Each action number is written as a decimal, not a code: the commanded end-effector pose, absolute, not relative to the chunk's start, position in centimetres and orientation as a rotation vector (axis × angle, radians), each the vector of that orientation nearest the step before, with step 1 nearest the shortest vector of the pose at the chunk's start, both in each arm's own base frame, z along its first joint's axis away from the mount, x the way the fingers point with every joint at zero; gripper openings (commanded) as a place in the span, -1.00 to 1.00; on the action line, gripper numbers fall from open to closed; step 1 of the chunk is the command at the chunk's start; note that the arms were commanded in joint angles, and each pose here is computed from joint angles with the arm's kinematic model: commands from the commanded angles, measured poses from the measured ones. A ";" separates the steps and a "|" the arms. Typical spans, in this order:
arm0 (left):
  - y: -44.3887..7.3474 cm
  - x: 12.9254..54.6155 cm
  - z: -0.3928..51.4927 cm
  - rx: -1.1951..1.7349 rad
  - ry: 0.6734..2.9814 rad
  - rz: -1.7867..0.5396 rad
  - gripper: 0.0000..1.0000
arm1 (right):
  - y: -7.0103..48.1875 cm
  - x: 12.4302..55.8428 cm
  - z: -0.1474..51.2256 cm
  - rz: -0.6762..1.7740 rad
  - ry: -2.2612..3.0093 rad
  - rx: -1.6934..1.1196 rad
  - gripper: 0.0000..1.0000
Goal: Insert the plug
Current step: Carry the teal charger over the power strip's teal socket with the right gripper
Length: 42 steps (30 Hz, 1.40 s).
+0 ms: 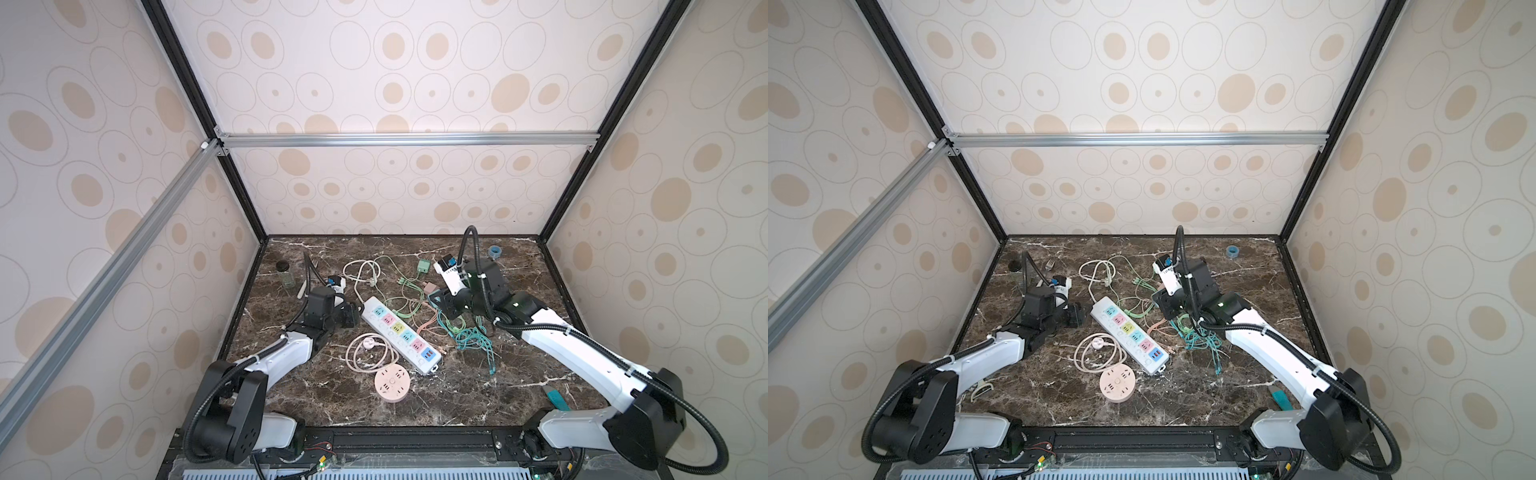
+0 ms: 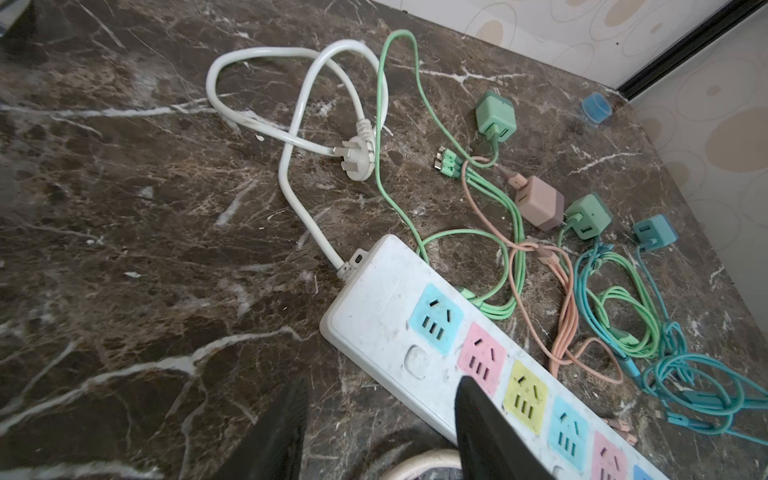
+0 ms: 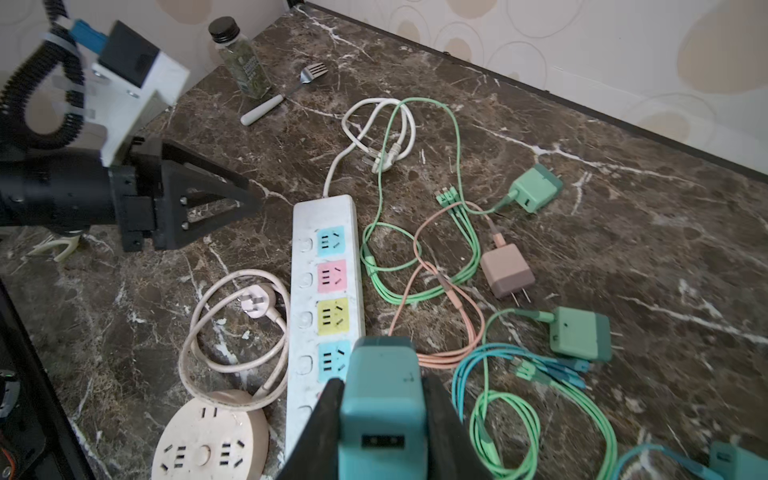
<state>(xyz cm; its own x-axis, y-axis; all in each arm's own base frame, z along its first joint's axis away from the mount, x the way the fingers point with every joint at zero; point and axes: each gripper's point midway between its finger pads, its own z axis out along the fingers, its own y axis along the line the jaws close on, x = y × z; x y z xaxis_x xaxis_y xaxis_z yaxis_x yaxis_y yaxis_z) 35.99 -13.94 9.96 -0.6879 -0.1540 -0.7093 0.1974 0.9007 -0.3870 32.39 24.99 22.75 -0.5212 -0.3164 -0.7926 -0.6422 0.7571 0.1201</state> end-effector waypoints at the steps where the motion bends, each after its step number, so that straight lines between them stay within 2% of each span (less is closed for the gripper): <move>1: -14.6 37.6 11.0 0.084 2.214 -0.585 0.14 | 27.5 33.4 24.1 0.603 2.058 -0.829 -0.89; 10: -14.5 39.1 8.9 0.064 2.264 -0.577 0.08 | 30.8 36.4 21.9 0.652 2.095 -0.922 -0.89; 24: -15.5 40.3 7.4 0.076 2.276 -0.682 -0.14 | 33.9 38.9 17.6 0.669 2.157 -1.018 -0.87; 42: -15.5 40.2 4.6 0.041 2.348 -0.691 -0.25 | 37.4 38.3 15.2 0.638 2.170 -1.166 -0.88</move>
<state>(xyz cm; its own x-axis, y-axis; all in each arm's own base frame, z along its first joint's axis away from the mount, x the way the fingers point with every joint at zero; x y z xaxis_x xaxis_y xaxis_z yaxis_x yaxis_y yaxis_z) 39.39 -15.32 4.13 -0.7725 -0.1488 -0.6173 0.2035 0.8629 -0.4627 38.37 37.04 15.83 -0.4611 -0.5427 -0.7021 -0.8400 0.5220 0.1481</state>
